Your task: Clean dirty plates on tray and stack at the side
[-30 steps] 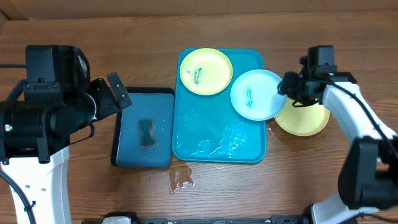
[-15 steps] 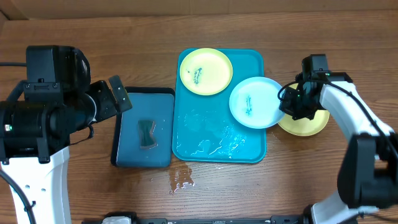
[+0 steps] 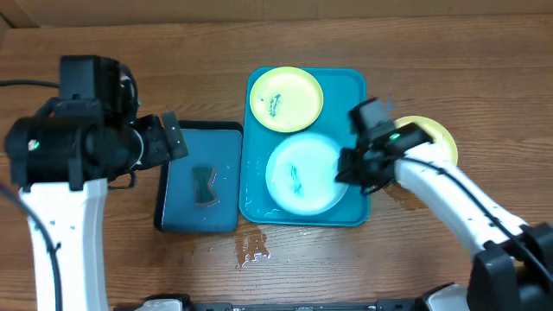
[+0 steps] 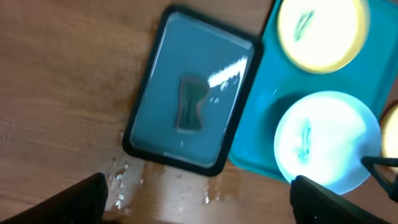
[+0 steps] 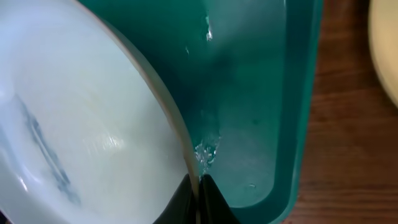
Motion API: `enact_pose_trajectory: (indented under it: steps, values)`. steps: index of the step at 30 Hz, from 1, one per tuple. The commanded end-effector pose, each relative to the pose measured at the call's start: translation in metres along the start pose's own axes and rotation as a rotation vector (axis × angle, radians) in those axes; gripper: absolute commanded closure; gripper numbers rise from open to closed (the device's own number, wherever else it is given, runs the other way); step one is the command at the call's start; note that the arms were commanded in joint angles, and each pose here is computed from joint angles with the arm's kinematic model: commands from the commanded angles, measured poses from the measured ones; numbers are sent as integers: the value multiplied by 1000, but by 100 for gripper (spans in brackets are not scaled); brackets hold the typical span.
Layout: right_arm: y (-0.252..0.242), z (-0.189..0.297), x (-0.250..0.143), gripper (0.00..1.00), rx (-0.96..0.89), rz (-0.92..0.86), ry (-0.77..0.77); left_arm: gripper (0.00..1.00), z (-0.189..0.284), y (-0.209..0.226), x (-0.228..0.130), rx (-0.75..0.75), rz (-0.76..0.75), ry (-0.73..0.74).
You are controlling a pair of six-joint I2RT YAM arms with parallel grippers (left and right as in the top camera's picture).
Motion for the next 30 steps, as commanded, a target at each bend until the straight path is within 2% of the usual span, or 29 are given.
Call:
enact_pose_trajectory:
  steps: [1, 5, 8, 10, 20, 24, 28, 30]
  values:
    - [-13, -18, -4, 96, -92, -136, -33, 10, -34, 2, -13, 15, -15, 126]
    - [-12, -31, -2, 96, -81, -133, -44, 14, -68, 6, -25, 32, 5, 196]
    - [-5, -28, 2, 80, -45, -118, -56, 15, -95, 8, -32, 37, 17, 218]
    - [3, -21, 4, 75, -10, -84, -55, 17, -113, 10, -38, 43, 30, 235]
    - [21, 52, 12, 73, 114, -24, -196, 28, -202, 15, -69, 76, 27, 226]
    - [22, 67, 10, 69, 144, -20, -229, 37, -230, 6, -74, 74, -16, 236]
    - [18, 66, 6, 69, 128, -22, -213, 60, -256, 14, -75, 162, -30, 264]
    - [14, 65, 5, 69, 107, -26, -208, 68, -268, 17, -80, 180, -29, 300]
Point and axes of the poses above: each gripper's point midway between its finger pads, its own z axis back along the fingers, its own y axis along the line the jaws close on, x = y × z, the point moved 2 cm from there along z, back along the fingers, and after that the axes turned 7 degrees about -z, right-handed, at the moved point
